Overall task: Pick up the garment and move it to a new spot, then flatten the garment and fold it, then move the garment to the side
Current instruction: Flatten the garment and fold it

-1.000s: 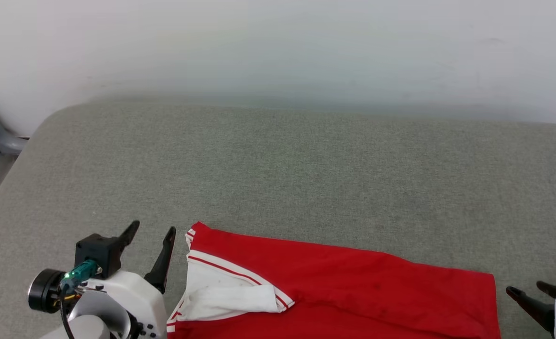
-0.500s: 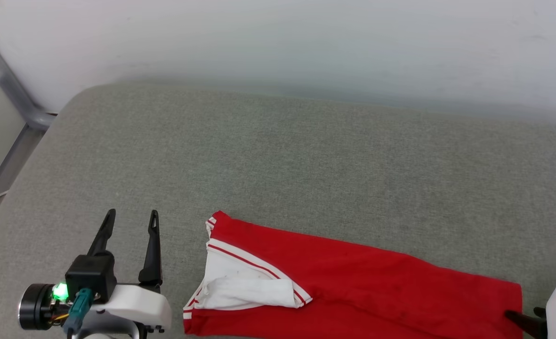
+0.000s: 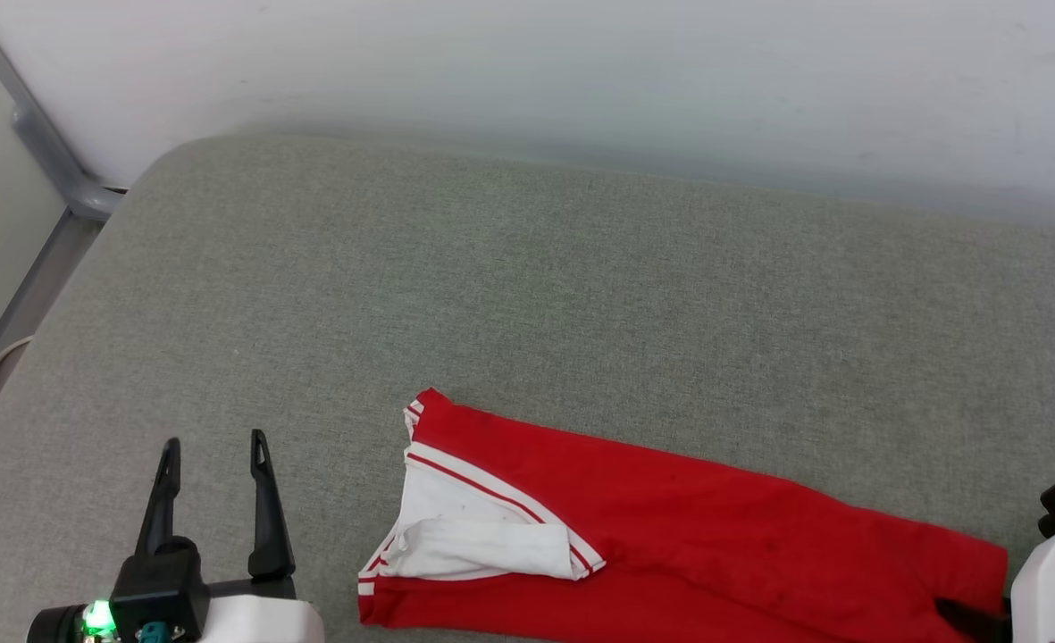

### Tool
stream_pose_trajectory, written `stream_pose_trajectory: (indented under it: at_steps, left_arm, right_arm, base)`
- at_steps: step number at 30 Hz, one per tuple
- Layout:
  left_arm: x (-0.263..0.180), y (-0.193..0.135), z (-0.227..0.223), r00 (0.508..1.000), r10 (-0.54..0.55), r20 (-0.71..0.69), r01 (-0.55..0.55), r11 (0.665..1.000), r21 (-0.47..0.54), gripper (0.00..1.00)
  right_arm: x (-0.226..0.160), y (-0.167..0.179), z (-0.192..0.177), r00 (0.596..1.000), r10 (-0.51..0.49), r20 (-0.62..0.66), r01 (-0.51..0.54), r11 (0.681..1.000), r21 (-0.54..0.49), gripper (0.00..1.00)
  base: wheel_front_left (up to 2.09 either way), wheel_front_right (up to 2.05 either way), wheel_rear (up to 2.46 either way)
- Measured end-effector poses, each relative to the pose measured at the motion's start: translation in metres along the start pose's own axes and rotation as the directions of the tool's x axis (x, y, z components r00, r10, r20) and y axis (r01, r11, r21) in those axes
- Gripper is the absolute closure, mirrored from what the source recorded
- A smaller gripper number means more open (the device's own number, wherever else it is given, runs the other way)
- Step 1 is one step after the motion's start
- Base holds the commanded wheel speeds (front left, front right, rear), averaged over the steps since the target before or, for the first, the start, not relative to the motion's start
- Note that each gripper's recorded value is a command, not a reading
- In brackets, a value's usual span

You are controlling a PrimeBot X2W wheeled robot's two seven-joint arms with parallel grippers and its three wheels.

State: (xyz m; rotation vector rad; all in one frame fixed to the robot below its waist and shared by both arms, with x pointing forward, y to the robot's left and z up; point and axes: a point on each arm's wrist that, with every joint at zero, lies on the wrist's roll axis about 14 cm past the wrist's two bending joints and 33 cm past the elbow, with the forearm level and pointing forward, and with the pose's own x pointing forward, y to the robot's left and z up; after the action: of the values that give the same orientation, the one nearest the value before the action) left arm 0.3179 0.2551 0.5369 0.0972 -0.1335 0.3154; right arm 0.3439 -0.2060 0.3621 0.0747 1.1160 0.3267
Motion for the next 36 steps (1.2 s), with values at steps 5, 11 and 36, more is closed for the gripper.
stream_pose_trajectory:
  at_steps: [5, 11, 36]
  left_arm:
    - [-0.003, -0.001, 0.001, 1.0, 0.003, 0.013, -0.003, 1.0, 0.003, 0.0]
    - [-0.004, -0.005, -0.003, 1.0, -0.023, 0.011, 0.023, 1.0, 0.016, 0.0]
    - [-0.016, -0.021, -0.006, 0.993, -0.114, 0.009, 0.113, 0.993, 0.044, 0.0]
  right_arm:
    - [0.005, 0.006, -0.003, 1.0, 0.022, 0.008, -0.022, 1.0, 0.012, 0.12]
    - [0.006, 0.014, -0.001, 0.998, 0.056, 0.042, -0.057, 0.998, 0.017, 1.0]
    - [-0.06, -0.102, 0.033, 0.946, -0.255, 0.2, 0.231, 0.964, 0.133, 1.0]
  base:
    - [0.0, 0.0, 0.0]
    - [0.0, 0.0, 0.0]
    - [0.0, 0.0, 0.0]
